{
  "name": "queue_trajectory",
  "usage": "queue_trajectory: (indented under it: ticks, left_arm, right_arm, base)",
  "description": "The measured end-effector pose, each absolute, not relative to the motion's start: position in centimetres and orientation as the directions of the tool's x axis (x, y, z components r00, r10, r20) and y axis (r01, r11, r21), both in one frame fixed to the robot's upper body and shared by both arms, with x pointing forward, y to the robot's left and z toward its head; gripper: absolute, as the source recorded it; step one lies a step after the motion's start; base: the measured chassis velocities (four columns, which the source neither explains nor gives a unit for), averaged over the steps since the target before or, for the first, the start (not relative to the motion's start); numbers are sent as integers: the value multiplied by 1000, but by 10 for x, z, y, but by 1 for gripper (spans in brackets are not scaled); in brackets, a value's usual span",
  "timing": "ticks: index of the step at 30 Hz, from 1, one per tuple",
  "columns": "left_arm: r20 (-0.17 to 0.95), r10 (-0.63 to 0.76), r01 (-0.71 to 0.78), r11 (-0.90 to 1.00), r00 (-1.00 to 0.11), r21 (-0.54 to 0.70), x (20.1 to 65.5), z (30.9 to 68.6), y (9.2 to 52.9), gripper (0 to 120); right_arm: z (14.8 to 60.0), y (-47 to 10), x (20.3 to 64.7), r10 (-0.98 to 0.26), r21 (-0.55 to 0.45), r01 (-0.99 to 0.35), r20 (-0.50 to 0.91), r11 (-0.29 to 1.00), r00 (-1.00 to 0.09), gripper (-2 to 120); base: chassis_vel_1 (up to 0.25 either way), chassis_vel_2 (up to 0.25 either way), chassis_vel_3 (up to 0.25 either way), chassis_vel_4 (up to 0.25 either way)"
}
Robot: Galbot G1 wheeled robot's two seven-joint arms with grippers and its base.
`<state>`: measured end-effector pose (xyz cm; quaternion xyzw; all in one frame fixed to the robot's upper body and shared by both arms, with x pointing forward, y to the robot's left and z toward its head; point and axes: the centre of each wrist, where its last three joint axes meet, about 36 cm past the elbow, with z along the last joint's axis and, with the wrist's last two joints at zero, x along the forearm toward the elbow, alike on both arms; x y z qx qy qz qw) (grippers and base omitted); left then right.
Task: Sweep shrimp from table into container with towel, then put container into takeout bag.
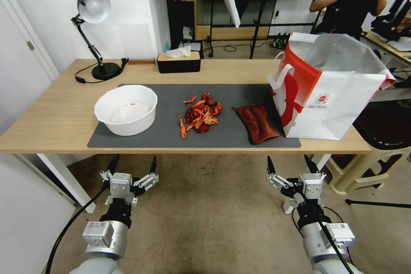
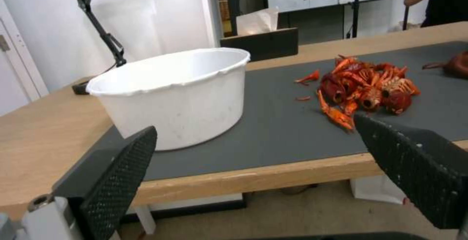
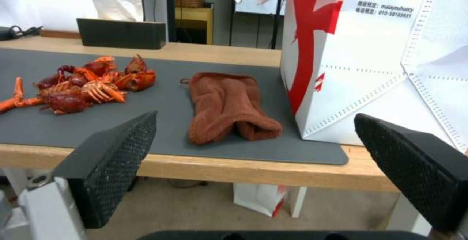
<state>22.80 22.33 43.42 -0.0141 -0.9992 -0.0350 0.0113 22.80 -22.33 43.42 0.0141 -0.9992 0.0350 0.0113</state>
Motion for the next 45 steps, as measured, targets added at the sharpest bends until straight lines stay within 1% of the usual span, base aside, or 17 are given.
queue_trajectory:
  ticks: [26,35,36,37,38,39,40,41,43,45]
  left_arm:
    - [24,27,29,997,-999,70,228,434,223,100]
    - [31,34,36,998,-999,55,229,434,221,100]
    - [41,41,43,998,-998,35,229,435,219,100]
    - [68,68,67,998,-995,-17,231,435,213,100]
    - [113,120,109,989,-986,-103,233,436,202,100]
    - [143,159,136,978,-977,-160,235,436,194,100]
    - [143,159,136,978,-977,-160,235,436,194,100]
    - [166,194,159,966,-967,-204,236,437,188,100]
    - [190,231,181,951,-954,-250,236,437,182,100]
    - [195,239,185,948,-951,-260,236,437,181,100]
  right_arm:
    - [434,-223,228,-28,-70,-29,24,997,-999,100]
    - [431,-222,226,-37,-71,-40,44,997,-998,100]
    - [429,-222,225,-47,-76,-51,58,996,-997,100]
    - [418,-219,218,-80,-78,-90,132,993,-988,100]
    - [409,-216,211,-106,-76,-123,193,990,-975,100]
    - [408,-216,210,-112,-76,-130,204,989,-973,100]
    - [408,-216,210,-112,-76,-130,204,989,-973,100]
    - [407,-216,210,-115,-75,-133,210,988,-971,100]
    - [407,-216,209,-116,-75,-135,213,988,-970,100]
    - [407,-216,209,-116,-76,-135,212,988,-970,100]
  base:
    - [0,0,0,0]
    - [0,0,0,0]
    - [0,0,0,0]
    - [0,0,0,0]
    - [0,0,0,0]
    - [0,0,0,0]
    - [0,0,0,0]
    - [0,0,0,0]
    - [0,0,0,0]
    - [0,0,0,0]
